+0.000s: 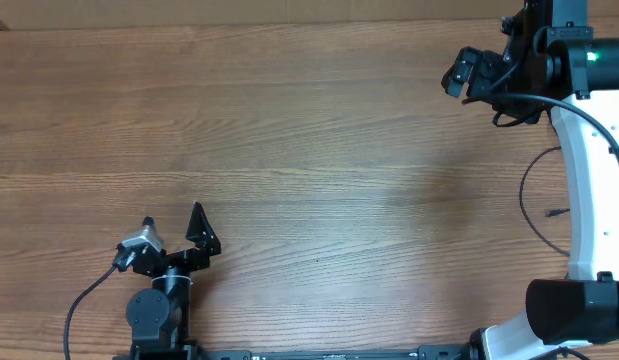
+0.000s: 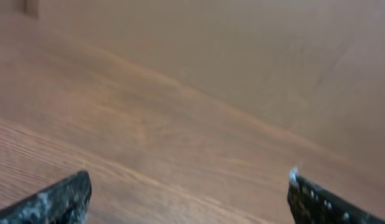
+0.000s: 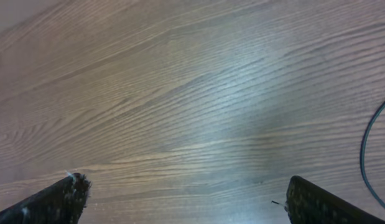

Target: Untangle cables

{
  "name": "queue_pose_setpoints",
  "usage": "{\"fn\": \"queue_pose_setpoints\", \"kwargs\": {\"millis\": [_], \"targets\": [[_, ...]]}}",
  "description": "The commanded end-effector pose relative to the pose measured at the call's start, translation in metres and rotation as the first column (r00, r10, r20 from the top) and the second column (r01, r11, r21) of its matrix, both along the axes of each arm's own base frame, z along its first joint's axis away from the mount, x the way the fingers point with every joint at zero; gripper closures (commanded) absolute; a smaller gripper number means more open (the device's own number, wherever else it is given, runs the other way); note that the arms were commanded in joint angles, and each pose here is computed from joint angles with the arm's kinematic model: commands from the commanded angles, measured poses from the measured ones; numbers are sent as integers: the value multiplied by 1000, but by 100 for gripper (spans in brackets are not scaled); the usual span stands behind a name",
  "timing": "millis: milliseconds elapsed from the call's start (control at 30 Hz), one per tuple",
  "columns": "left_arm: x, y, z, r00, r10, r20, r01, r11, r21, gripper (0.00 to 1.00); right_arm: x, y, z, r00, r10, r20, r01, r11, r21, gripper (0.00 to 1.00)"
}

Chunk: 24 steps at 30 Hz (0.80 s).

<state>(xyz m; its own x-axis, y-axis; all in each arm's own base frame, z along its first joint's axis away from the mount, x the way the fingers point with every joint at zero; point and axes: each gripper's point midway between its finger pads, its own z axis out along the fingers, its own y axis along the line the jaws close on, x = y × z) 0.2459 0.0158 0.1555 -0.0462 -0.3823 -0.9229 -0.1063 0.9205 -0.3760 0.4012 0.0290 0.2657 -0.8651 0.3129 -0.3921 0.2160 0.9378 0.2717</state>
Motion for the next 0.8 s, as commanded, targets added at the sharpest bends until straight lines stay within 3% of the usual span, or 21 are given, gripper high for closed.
{"fn": "queue_pose_setpoints", "kwargs": {"millis": [0, 767], "targets": [[0, -15, 0, 996, -86, -8, 87, 987, 138, 0, 0, 1, 10, 1000, 8, 30, -8, 1000, -4, 0], [0, -20, 1, 994, -107, -7, 107, 983, 148, 0, 0, 1, 10, 1000, 8, 30, -8, 1000, -4, 0]]}}
